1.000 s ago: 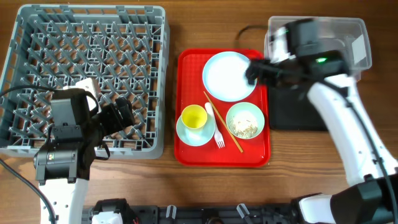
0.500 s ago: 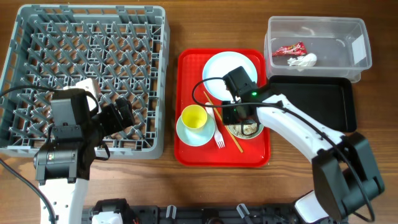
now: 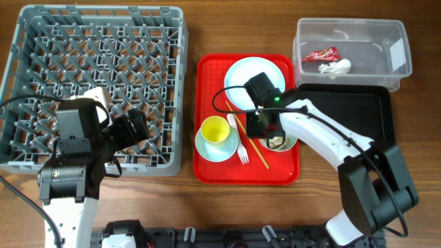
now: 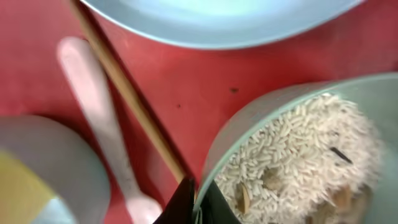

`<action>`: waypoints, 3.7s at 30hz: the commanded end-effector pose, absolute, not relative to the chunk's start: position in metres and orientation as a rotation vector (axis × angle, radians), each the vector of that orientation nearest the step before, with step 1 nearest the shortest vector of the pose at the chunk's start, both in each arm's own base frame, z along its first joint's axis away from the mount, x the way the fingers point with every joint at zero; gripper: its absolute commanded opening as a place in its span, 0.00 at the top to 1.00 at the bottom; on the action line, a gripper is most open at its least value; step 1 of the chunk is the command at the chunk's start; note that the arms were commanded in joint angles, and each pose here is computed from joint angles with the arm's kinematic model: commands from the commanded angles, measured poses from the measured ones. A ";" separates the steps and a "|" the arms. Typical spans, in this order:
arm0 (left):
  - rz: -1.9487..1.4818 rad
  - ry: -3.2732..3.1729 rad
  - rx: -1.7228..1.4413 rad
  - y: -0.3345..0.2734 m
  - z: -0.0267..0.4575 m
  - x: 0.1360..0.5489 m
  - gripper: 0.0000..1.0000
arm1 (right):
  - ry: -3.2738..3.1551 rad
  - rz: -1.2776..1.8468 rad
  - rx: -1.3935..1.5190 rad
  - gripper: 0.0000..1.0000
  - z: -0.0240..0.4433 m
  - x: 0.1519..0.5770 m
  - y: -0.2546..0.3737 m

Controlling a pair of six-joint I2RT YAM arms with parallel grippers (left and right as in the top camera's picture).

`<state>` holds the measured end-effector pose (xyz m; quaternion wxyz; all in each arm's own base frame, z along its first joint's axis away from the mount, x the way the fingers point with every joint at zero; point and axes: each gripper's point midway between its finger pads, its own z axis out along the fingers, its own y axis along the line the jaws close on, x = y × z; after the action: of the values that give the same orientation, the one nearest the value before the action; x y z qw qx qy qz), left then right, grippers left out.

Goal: Sort waste into correct bins and load items into the dishwasher rack
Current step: 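Grasp the rim of the rice bowl with the right gripper, then tip the rice bowl over the black tray with the right gripper, then set the emptied bowl back on the red tray with the right gripper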

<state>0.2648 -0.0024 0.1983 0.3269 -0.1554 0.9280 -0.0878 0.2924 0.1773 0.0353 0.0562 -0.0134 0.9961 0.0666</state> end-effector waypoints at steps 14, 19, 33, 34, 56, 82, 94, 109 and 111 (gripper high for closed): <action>-0.228 2.414 -0.400 -0.003 0.206 0.268 0.00 | 2.673 0.851 0.389 0.96 0.136 0.361 0.083; -0.228 2.414 -0.400 -0.003 0.206 0.268 0.00 | 2.574 1.197 0.543 0.96 0.128 0.354 0.057; -0.229 2.416 -0.400 -0.003 0.205 0.267 0.00 | 1.886 2.140 0.803 0.96 0.149 0.352 -0.010; -0.229 2.416 -0.400 -0.003 0.205 0.267 0.00 | 1.875 2.147 0.843 0.96 0.145 0.352 -0.015; -0.228 2.419 -0.401 -0.003 0.205 0.267 0.00 | 1.912 2.132 0.806 0.96 0.150 0.378 -0.027; -0.228 2.420 -0.401 -0.003 0.205 0.266 0.00 | 2.270 0.325 -0.271 0.95 0.143 0.406 0.181; -0.228 2.420 -0.401 -0.003 0.205 0.266 0.00 | 2.429 0.535 -0.400 0.68 0.085 0.388 0.216; -0.228 2.419 -0.401 -0.003 0.205 0.266 0.00 | 2.723 0.775 -0.501 0.51 0.115 0.304 0.249; -0.228 2.419 -0.401 -0.003 0.205 0.266 0.00 | 2.768 0.725 -0.512 0.51 0.101 0.294 0.251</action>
<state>0.2637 -0.0025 0.1970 0.3230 -0.1559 0.9294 -0.0874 0.3095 0.2482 0.1198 0.1424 -0.1803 0.9348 0.2710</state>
